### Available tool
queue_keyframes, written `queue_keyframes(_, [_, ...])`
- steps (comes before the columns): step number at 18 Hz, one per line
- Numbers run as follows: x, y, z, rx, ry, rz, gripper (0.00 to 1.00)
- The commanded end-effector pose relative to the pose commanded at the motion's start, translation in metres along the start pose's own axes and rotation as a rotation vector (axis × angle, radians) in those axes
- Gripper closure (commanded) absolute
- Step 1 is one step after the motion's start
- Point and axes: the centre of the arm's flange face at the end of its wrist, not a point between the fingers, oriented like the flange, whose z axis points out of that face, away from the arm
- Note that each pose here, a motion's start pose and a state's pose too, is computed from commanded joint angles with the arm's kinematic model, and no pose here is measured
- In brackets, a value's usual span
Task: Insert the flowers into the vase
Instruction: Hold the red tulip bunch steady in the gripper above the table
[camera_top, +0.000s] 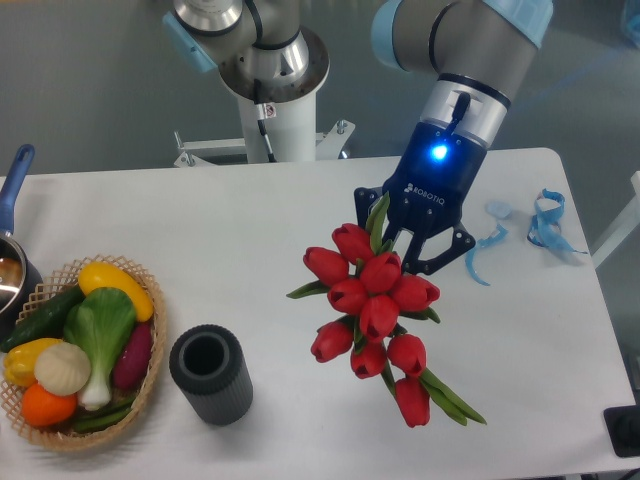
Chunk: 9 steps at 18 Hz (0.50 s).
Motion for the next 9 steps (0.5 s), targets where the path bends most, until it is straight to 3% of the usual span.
queue_keyframes(9, [-0.0004, -0.0032, 0.0034, 0.012, 0.002, 0.014, 0.86])
